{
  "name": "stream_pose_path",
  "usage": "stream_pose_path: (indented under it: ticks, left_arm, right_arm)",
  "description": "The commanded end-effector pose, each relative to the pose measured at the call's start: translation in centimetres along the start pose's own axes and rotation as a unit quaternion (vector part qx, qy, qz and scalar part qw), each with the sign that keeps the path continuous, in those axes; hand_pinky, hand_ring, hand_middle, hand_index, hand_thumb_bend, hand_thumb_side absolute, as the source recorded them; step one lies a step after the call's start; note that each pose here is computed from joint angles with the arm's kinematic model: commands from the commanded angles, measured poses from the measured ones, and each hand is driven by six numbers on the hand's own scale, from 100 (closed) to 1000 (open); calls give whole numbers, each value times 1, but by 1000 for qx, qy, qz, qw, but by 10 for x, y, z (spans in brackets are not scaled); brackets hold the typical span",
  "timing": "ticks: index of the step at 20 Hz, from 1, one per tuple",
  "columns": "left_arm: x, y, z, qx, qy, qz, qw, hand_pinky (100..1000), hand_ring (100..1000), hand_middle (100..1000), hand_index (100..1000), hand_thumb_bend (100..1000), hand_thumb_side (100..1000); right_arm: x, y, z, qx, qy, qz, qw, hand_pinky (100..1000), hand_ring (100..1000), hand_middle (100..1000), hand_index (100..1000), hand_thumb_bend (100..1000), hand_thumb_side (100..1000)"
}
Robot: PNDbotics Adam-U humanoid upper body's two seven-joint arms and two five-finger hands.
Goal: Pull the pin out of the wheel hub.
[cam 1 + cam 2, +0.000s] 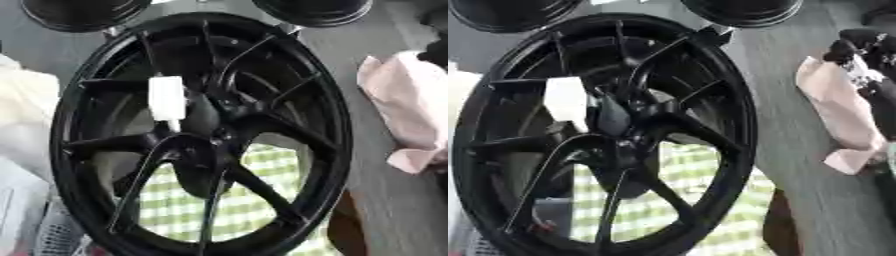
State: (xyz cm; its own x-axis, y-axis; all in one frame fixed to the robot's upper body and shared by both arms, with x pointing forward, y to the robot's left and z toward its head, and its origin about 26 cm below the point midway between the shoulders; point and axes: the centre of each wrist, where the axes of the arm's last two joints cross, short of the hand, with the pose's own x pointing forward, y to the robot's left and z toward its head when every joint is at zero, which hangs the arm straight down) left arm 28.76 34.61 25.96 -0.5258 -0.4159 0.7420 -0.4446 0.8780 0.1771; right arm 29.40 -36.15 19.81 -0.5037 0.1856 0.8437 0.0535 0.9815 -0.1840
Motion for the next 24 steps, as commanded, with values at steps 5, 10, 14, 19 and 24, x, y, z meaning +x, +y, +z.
stream_pose_path:
  ticks: [5, 10, 14, 19, 24]
  left_arm:
    - [12, 3, -6, -12, -26, -14, 999, 588, 591, 528, 665, 830, 530]
    - [13, 3, -7, -14, -27, -14, 999, 588, 591, 528, 665, 830, 530]
    - [27, -6, -17, -55, -47, -47, 996, 619, 609, 547, 689, 815, 529]
    - [44, -21, -39, -133, -57, -149, 978, 716, 665, 597, 739, 748, 504]
    - [73, -34, -45, -208, -76, -226, 949, 784, 712, 639, 774, 683, 474]
  right_arm:
    - [8, -2, -2, 7, -13, 9, 1000, 910, 695, 616, 727, 403, 385]
    - [7, -2, -2, 7, -13, 9, 1000, 910, 695, 616, 727, 403, 385]
    - [8, -4, -2, 13, -7, 20, 1000, 909, 695, 615, 727, 403, 384]
    - [7, -7, 0, 21, 2, 33, 999, 909, 694, 614, 727, 406, 385]
    - [6, -7, 0, 30, 8, 39, 999, 909, 693, 613, 726, 407, 385]
